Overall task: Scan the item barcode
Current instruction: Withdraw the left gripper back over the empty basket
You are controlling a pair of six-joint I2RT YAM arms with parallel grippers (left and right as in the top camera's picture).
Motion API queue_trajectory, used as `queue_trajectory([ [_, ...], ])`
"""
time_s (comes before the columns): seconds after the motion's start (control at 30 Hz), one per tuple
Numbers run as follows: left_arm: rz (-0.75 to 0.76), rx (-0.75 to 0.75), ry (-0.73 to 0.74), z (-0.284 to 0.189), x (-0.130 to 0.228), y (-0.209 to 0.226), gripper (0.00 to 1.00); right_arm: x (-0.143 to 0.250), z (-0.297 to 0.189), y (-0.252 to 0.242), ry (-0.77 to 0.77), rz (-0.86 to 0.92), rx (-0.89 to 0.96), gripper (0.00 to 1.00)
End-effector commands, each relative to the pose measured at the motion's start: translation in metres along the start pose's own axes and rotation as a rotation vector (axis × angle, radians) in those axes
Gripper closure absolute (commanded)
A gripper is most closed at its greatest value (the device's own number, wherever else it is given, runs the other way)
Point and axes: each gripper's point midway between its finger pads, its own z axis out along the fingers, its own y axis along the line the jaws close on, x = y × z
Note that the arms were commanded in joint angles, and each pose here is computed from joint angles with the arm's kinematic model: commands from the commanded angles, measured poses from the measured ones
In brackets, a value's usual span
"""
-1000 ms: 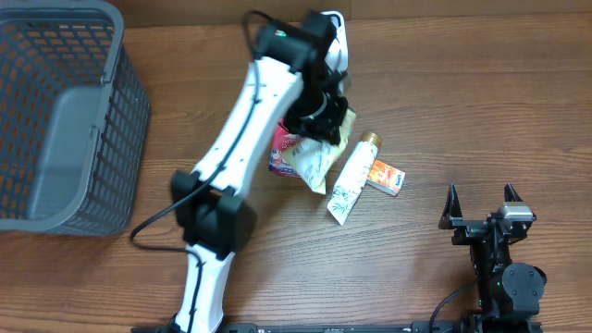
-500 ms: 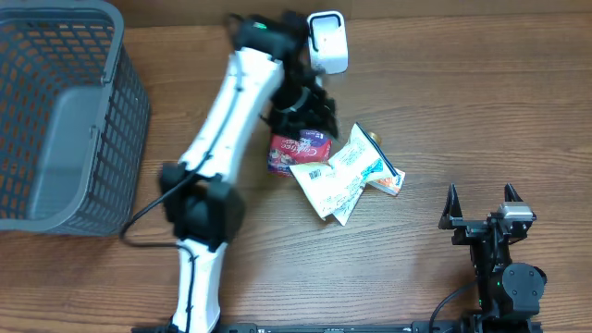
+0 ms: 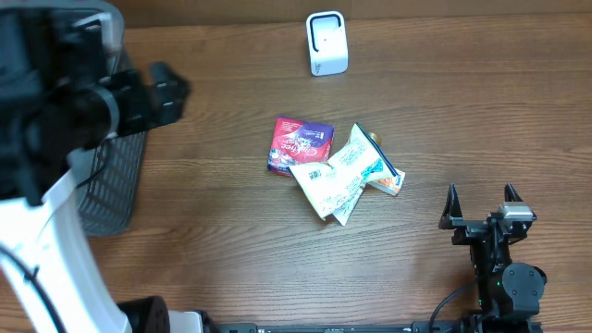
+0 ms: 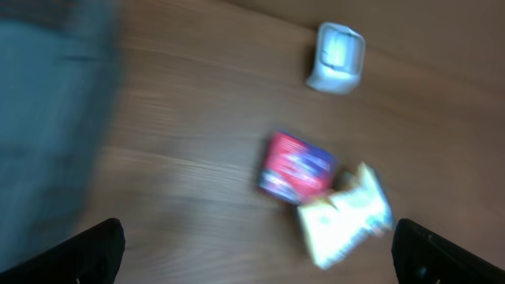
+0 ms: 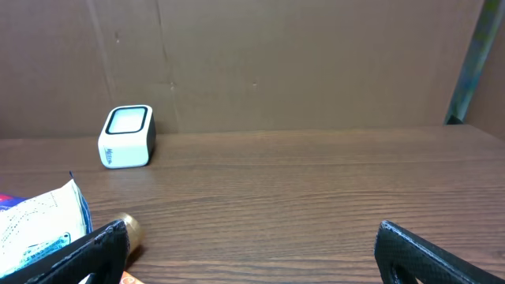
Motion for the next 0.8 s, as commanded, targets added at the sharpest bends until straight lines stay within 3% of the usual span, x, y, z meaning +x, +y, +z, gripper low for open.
queue_trajectory([
  [0.0,-0.135,-0.235,-0.102,-0.027,-0.01,0.064,0.0,0.001,0.0,0.0,-0.005,-0.005,0.001,0.0],
  [0.17,-0.413,-0.396,-0.176,-0.053,-0.01,0.138,0.0,0.001,0.0,0.0,-0.005,-0.005,0.001,0.0],
  [0.3,-0.557,-0.462,-0.195,-0.06,-0.007,0.173,0.0,0.001,0.0,0.0,-0.005,-0.005,0.001,0.0],
  [0.77,-0.592,-0.469,-0.151,-0.037,-0.015,0.194,0.0,0.001,0.0,0.0,-0.005,-0.005,0.001,0.0],
])
